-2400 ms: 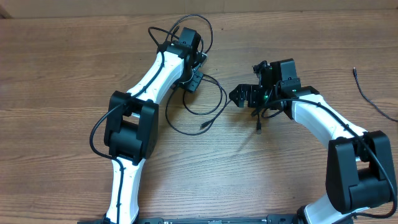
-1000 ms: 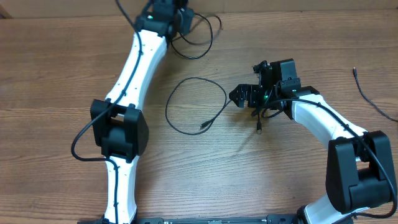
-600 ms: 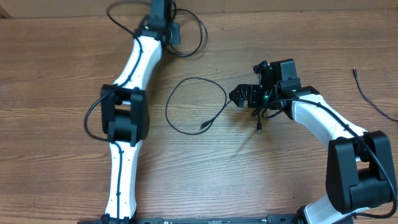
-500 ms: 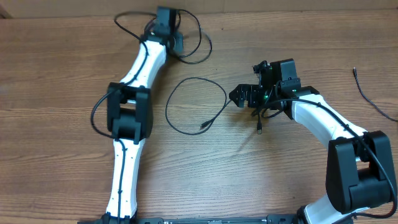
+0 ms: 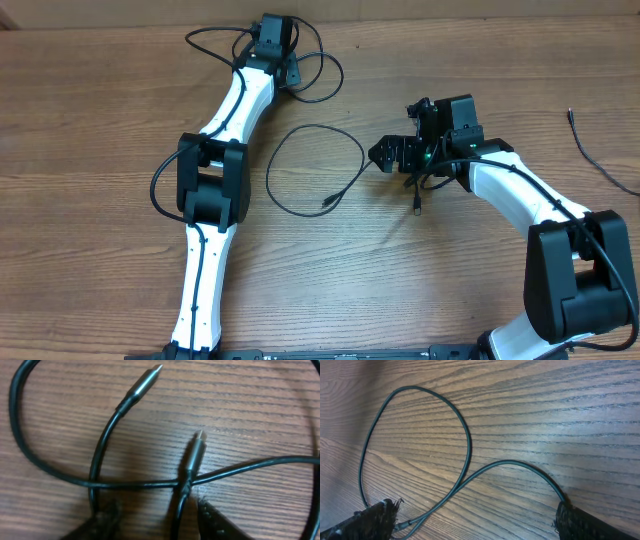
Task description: Untangle cables
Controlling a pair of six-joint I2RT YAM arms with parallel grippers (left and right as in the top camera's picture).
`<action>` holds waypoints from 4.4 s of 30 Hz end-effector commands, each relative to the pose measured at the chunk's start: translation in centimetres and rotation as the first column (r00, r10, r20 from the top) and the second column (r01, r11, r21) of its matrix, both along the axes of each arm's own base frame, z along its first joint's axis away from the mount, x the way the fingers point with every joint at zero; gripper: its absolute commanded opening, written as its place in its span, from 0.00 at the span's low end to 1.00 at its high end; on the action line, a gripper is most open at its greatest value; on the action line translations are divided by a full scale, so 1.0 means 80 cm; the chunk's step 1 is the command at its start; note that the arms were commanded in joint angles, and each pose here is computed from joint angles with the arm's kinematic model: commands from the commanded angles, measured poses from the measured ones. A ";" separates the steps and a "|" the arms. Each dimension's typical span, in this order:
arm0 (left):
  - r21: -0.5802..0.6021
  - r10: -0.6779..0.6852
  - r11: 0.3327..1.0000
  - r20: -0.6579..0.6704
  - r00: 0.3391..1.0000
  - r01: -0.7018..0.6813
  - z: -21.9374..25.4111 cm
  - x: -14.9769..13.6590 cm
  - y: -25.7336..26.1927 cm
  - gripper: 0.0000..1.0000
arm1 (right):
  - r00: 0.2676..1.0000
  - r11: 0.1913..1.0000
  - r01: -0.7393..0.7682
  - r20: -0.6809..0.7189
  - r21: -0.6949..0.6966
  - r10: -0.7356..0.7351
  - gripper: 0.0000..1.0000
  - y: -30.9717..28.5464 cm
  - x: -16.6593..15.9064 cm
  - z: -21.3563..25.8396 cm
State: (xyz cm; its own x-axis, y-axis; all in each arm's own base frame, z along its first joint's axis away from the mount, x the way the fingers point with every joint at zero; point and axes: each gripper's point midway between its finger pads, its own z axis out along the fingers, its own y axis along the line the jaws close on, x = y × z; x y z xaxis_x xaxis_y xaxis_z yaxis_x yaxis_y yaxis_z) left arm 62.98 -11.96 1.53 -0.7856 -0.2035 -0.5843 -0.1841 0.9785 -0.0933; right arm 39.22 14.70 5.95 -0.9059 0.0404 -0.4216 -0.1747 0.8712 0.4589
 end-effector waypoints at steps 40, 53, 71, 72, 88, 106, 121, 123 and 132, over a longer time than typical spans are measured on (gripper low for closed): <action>0.021 0.188 0.982 -0.235 0.954 -0.188 -0.015 -0.059 0.012 1.00 | 1.000 1.000 -0.002 0.008 -0.006 0.003 1.00 0.000 0.001 0.001; 0.079 0.072 0.996 -0.301 0.951 -0.050 -0.028 -0.081 -0.010 0.43 | 1.000 1.000 -0.002 0.008 -0.006 0.003 1.00 0.000 0.001 0.001; 0.193 0.194 0.974 -0.413 0.890 -0.123 -0.023 -0.117 0.063 0.04 | 1.000 1.000 -0.002 0.008 -0.006 0.003 1.00 0.000 0.001 0.001; 0.191 0.188 0.974 -0.402 0.896 -0.119 -0.017 -0.113 0.066 0.04 | 1.000 1.000 -0.002 0.008 -0.006 0.003 1.00 0.000 0.001 0.001; 0.118 0.036 0.993 -0.214 0.976 -0.011 0.182 -0.103 0.072 0.04 | 1.000 1.000 -0.002 0.008 -0.006 0.003 1.00 0.000 0.001 0.001; 0.024 0.321 0.944 -0.295 0.900 -0.329 0.094 -0.095 0.092 1.00 | 1.000 1.000 -0.002 0.008 -0.006 0.003 1.00 0.000 0.001 0.001; -0.021 0.347 0.920 -0.421 0.838 -0.392 0.019 -0.115 0.076 0.84 | 1.000 1.000 -0.002 0.008 -0.006 0.002 1.00 0.000 0.001 0.001; -0.025 0.347 0.919 -0.416 0.840 -0.393 0.011 -0.112 0.076 0.82 | 1.000 1.000 -0.002 0.008 -0.006 0.003 1.00 0.000 0.001 0.001; -0.009 0.379 0.904 -0.446 0.811 -0.427 -0.013 -0.122 0.078 0.35 | 1.000 1.000 -0.002 0.008 -0.006 0.003 1.00 0.000 0.001 0.001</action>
